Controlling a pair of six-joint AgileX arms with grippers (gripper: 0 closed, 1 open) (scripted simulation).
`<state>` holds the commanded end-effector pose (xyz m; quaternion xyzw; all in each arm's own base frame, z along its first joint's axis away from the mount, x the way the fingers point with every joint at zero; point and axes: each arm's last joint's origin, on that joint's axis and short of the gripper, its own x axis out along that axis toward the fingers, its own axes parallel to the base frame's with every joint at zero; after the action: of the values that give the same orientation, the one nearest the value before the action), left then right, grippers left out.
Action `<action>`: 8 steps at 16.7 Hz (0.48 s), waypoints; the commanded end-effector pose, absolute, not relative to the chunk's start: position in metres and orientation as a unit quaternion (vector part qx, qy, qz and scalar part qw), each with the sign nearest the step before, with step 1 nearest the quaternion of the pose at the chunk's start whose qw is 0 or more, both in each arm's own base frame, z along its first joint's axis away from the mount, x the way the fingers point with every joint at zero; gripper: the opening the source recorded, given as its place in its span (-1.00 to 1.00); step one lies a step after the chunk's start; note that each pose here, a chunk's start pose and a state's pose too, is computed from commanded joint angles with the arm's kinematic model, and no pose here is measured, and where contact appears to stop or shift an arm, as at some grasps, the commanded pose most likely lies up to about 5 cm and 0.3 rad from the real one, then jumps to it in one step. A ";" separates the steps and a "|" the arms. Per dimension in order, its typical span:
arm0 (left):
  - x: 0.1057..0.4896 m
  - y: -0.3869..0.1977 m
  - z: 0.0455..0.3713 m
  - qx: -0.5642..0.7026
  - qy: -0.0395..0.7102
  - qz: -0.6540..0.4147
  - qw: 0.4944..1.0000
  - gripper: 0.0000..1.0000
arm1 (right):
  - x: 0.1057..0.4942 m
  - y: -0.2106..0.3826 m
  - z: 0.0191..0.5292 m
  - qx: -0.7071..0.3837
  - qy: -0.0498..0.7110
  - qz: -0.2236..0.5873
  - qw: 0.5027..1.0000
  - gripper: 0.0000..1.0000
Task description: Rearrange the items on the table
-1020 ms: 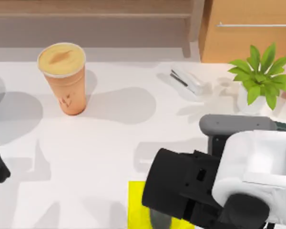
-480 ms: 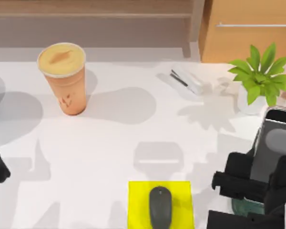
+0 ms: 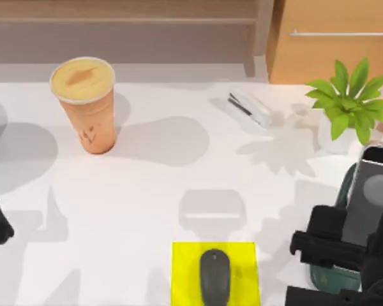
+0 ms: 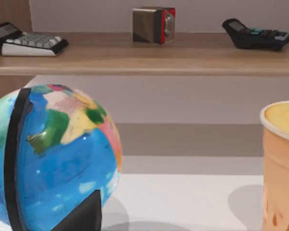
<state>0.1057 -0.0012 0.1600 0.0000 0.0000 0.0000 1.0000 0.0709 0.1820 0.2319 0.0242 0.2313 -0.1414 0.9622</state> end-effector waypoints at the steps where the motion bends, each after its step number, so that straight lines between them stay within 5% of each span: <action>1: 0.106 -0.001 0.160 0.000 0.000 0.000 1.000 1.00 | 0.070 0.181 0.233 0.026 0.235 -0.138 0.962 -1.00; 8: 0.106 -0.001 0.160 0.000 0.000 0.000 1.000 1.00 | 0.080 0.169 0.237 0.040 0.262 -0.117 0.957 -1.00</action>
<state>0.1057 -0.0012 0.1600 0.0000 0.0000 0.0000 1.0000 0.0799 0.1687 0.2366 0.0398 0.2623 -0.1169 0.9570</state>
